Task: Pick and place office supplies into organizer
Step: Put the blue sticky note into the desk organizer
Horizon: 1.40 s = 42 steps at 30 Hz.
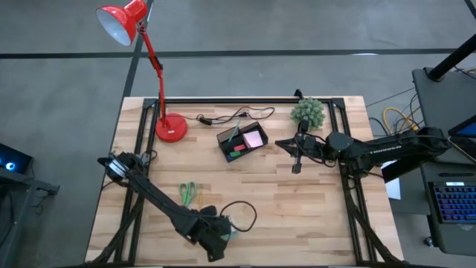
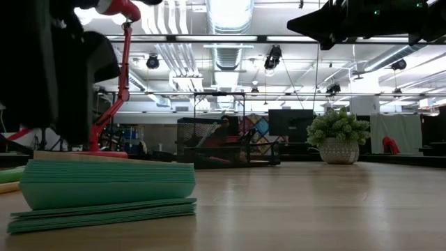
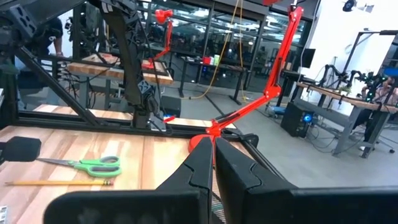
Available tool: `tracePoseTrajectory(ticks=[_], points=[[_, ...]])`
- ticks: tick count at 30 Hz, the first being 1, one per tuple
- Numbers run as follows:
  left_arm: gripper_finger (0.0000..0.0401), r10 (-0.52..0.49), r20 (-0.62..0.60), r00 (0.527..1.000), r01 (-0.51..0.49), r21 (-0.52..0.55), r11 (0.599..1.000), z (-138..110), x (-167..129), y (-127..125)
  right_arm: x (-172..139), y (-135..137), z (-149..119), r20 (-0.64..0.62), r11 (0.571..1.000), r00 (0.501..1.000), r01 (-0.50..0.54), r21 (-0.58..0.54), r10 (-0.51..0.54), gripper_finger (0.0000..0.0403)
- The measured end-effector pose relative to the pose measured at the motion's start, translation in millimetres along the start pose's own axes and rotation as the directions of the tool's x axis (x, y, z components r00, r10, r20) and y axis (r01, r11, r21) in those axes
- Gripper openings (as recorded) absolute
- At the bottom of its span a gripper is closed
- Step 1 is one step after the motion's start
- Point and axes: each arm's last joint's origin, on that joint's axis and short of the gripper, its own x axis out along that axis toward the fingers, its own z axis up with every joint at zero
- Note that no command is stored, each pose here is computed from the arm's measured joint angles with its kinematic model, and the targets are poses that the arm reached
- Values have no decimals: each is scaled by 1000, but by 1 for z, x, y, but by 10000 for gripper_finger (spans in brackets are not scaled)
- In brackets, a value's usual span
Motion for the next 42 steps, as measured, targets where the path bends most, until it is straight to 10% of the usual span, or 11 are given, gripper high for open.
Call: tracePoseTrajectory(ticks=[42], points=[[146,111,-28,993,-111,-1,994,-13,30,9,0,0,-2,-23,1000,1000,-5,9,5,9]])
